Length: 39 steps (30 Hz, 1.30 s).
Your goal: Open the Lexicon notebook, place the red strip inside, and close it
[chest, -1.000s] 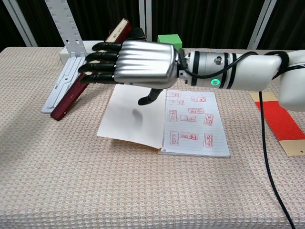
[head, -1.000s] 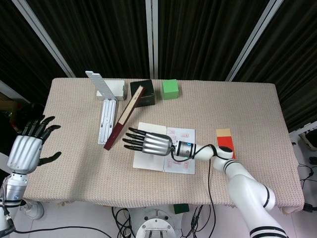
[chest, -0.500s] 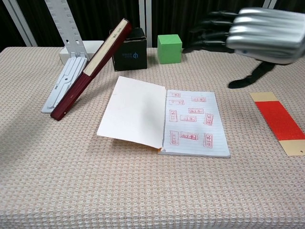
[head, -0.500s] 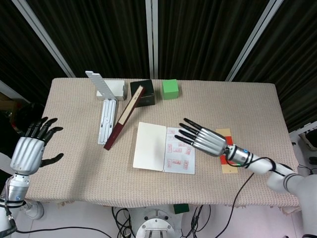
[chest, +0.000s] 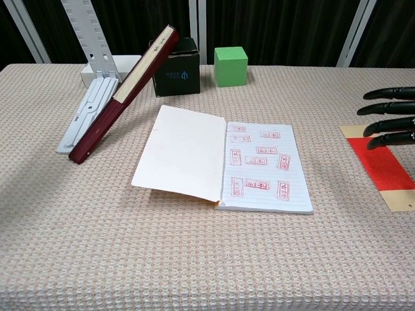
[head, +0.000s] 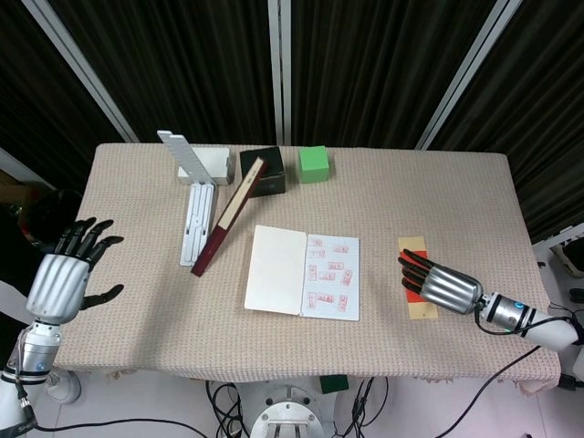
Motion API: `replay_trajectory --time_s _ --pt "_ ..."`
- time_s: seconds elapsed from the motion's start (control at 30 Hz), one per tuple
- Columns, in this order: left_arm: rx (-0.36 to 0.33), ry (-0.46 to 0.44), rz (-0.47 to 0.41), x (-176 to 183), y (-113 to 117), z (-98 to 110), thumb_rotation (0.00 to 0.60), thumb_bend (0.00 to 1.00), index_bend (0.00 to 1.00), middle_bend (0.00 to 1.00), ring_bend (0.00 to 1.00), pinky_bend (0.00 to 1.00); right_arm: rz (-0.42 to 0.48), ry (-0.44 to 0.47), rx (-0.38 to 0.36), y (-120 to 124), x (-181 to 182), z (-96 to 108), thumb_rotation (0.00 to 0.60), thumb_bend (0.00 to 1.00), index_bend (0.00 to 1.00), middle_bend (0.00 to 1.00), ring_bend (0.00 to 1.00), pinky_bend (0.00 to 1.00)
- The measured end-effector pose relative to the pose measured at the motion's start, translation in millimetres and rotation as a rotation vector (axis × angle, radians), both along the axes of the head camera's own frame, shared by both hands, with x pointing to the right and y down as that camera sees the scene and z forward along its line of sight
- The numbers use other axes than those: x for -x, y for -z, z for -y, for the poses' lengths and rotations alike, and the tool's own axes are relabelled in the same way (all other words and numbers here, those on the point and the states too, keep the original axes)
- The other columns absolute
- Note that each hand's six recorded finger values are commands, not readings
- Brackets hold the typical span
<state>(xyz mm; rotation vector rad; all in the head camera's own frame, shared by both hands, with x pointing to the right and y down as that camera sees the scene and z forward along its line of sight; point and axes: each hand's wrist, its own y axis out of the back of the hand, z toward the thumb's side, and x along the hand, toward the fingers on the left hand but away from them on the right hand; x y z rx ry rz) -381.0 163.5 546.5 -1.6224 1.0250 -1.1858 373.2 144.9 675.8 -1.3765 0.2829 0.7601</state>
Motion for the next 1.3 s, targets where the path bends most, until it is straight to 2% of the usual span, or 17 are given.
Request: replay_trajectory --time_s 0.27,0.5,0.73,0.8,0.93,1.13,1.3 --pt "0.011 0.016 -0.005 3 -3 -2 0.6 0.02 0.27 0.13 0.08 0.12 -0.043 -0.047 0.016 -22 -20 -5 0.6 0.04 0.2 0.16 0.01 0.0" --pt "0.009 0.012 -0.006 2 -2 -1 0.6 0.02 0.27 0.13 0.08 0.12 -0.018 -0.093 0.021 -39 -14 -5 0.6 0.04 0.19 0.16 0.01 0.0" --pt "0.01 0.017 -0.005 3 -1 -1 0.6 0.02 0.27 0.13 0.08 0.12 -0.001 -0.098 0.035 -49 -5 -4 0.6 0.04 0.2 0.16 0.01 0.0" --pt "0.009 0.018 -0.005 4 -1 -1 0.6 0.02 0.27 0.13 0.08 0.12 -0.001 -0.093 0.042 -52 -2 -4 0.6 0.07 0.21 0.16 0.01 0.0" --pt "0.008 0.019 -0.005 4 -1 -2 0.6 0.02 0.27 0.13 0.08 0.12 -0.007 -0.08 0.046 -52 -3 -4 0.6 0.17 0.32 0.18 0.02 0.0" --pt "0.009 0.018 -0.008 5 -2 -2 0.6 0.02 0.27 0.13 0.08 0.12 0.015 -0.1 0.04 -50 -3 -2 0.6 0.18 0.38 0.2 0.02 0.0" --pt "0.012 0.012 -0.009 3 -3 -1 0.6 0.02 0.27 0.13 0.08 0.12 0.024 -0.105 0.032 -50 -2 -1 0.6 0.21 0.39 0.21 0.02 0.0"
